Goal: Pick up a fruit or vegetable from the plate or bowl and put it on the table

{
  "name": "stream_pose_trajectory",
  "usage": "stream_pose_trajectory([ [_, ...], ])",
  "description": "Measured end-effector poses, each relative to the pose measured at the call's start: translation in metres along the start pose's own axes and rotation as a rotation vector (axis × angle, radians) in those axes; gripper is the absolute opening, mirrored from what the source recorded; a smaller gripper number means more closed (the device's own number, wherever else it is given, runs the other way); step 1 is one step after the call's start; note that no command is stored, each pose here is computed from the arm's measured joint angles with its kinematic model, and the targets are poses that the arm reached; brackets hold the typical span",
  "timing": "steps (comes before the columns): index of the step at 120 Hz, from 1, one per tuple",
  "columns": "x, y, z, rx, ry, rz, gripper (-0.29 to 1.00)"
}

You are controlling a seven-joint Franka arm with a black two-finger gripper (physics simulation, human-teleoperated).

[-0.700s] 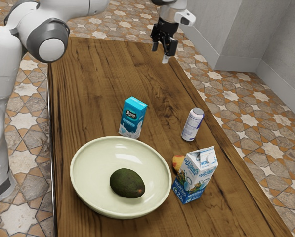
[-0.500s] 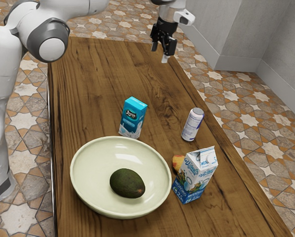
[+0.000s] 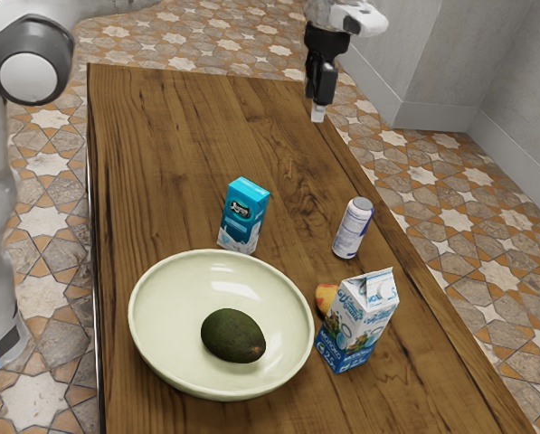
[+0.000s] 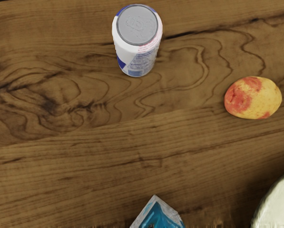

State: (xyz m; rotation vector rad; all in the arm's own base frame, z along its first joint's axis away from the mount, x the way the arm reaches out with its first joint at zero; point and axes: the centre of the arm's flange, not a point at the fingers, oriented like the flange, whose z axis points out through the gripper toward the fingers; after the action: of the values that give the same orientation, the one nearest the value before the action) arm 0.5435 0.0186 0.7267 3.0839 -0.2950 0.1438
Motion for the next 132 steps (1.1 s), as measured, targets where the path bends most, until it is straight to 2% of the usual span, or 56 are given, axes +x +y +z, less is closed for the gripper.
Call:
stream_pose_trajectory([
  [12,-0.004,0.044,0.033,-0.013,-0.062,0.103,0.70],
  [19,-0.027,0.070,0.043,-0.038,-0.077,0.162,0.70],
  [24,-0.053,0.066,0.045,-0.052,-0.080,0.155,0.70],
  [32,-0.084,0.075,0.048,-0.037,-0.078,0.165,0.70],
  [43,-0.102,0.108,0.071,-0.017,-0.103,0.188,0.70],
  [63,-0.108,0.166,0.085,-0.053,-0.117,0.204,0.70],
  [87,-0.115,0.224,0.089,-0.062,-0.141,0.268,0.70],
  [117,-0.132,0.279,0.103,-0.014,-0.241,0.373,0.70],
  [132,-0.126,0.293,0.113,-0.012,-0.248,0.397,0.70],
])
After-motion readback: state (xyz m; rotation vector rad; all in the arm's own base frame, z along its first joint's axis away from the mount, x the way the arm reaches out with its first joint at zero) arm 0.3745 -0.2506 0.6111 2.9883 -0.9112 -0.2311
